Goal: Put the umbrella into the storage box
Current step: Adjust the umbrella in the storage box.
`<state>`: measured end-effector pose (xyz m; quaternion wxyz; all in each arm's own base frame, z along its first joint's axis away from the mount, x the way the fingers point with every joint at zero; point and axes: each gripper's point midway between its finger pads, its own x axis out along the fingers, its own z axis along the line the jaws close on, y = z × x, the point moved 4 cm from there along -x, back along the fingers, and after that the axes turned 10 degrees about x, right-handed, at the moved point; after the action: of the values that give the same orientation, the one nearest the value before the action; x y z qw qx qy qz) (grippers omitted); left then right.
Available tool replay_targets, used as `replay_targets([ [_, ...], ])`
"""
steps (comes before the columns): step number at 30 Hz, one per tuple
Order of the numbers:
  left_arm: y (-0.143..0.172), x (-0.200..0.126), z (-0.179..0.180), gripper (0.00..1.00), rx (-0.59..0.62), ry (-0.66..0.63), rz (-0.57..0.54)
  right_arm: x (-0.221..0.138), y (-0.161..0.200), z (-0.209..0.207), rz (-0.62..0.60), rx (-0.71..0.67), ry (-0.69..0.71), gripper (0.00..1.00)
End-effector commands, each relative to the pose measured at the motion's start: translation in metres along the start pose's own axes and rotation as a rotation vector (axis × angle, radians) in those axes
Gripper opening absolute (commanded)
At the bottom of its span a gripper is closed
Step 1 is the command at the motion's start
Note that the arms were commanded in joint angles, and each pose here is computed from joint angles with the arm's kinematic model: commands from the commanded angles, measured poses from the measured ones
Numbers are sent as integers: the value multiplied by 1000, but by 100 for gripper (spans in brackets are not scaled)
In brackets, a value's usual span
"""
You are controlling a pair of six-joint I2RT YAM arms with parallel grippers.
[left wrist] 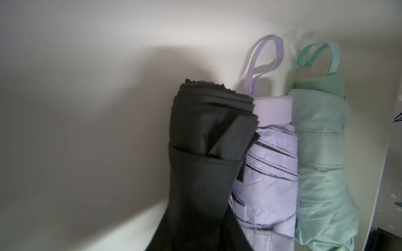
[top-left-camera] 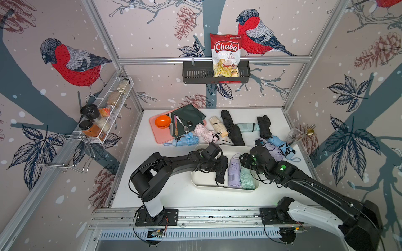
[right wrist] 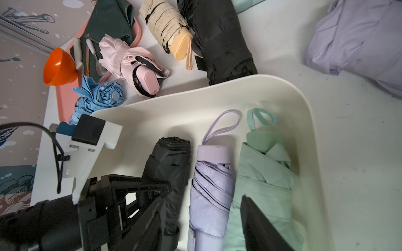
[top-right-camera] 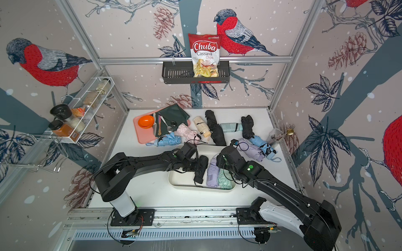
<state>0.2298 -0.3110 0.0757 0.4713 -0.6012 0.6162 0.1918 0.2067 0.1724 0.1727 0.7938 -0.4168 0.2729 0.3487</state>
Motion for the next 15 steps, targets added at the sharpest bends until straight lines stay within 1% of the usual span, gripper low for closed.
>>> replay_targets([
  [1, 2, 0, 2, 0, -12, 7, -15, 7, 10, 4, 61, 32, 33, 55],
  [5, 4, -2, 6, 0, -22, 2, -36, 20, 18, 6, 125, 25, 78, 52],
  [10, 6, -4, 10, 0, -30, -3, -43, 34, 24, 14, 182, 9, 74, 52],
  [15, 7, -2, 9, 0, -20, -2, -36, 52, 36, 9, 256, -13, 132, 52],
])
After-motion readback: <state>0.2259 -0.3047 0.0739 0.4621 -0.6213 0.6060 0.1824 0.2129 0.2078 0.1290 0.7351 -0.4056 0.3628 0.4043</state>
